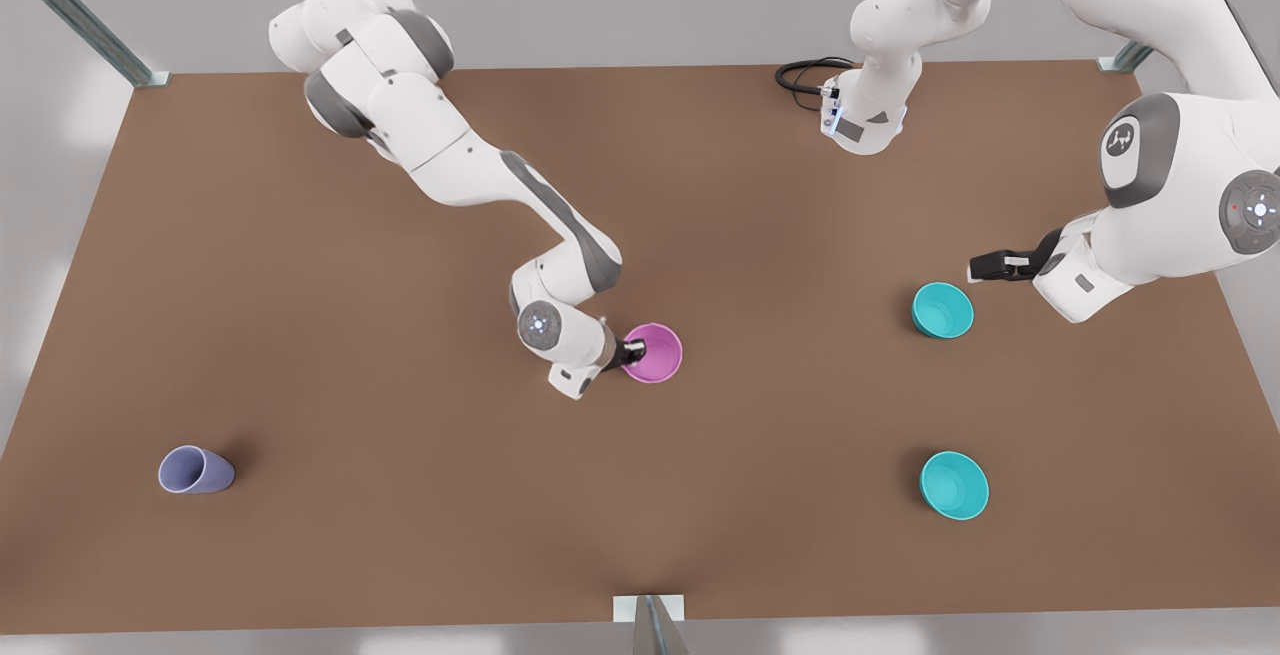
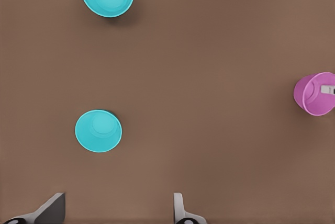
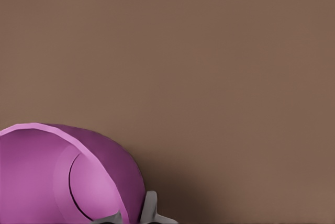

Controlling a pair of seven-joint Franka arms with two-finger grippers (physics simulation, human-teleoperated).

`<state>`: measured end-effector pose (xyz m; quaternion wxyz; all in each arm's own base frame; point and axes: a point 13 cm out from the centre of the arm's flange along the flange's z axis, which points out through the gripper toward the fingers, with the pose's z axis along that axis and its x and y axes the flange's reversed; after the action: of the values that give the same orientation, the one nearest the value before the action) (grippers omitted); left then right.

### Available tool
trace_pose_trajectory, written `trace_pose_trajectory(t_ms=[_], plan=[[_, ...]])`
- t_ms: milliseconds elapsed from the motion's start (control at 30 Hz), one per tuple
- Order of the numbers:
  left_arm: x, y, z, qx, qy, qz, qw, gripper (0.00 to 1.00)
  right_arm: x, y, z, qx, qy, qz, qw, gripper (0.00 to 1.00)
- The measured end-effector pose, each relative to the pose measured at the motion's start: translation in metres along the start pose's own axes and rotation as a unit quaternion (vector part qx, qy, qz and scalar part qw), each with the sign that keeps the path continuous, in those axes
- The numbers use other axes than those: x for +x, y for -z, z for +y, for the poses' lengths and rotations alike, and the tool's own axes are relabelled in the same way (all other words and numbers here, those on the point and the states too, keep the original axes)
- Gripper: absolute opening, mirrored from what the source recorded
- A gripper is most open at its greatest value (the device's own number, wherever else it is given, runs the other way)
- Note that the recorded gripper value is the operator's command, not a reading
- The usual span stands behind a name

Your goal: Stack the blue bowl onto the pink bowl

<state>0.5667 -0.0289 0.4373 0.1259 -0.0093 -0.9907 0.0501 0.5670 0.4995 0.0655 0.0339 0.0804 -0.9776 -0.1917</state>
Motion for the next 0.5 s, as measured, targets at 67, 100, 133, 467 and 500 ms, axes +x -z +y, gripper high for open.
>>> trace_pose_trajectory(t_ms=[67,100,133,467,500], plan=[[-0.001,-0.003,0.002,0.001,0.001,0.003,1.000,1.00,-0.004,-0.007,-0.002,0.002,-0.021,-0.005,1.000,0.93],[-0.002,-0.004,0.004,0.002,0.003,0.004,1.000,1.00,-0.005,-0.009,-0.003,0.003,-0.031,-0.007,0.999,1.00],[-0.002,-0.008,0.006,0.003,0.004,0.009,1.000,1.00,-0.007,-0.009,-0.003,0.003,-0.041,-0.010,0.999,1.00],[0.020,-0.169,0.131,0.039,0.117,0.095,0.988,1.00,-0.059,0.137,-0.062,-0.005,-0.152,-0.071,0.986,1.00],[0.029,-0.193,0.146,0.051,0.129,0.098,0.985,1.00,-0.070,0.174,-0.102,0.006,-0.167,-0.076,0.983,1.00]])
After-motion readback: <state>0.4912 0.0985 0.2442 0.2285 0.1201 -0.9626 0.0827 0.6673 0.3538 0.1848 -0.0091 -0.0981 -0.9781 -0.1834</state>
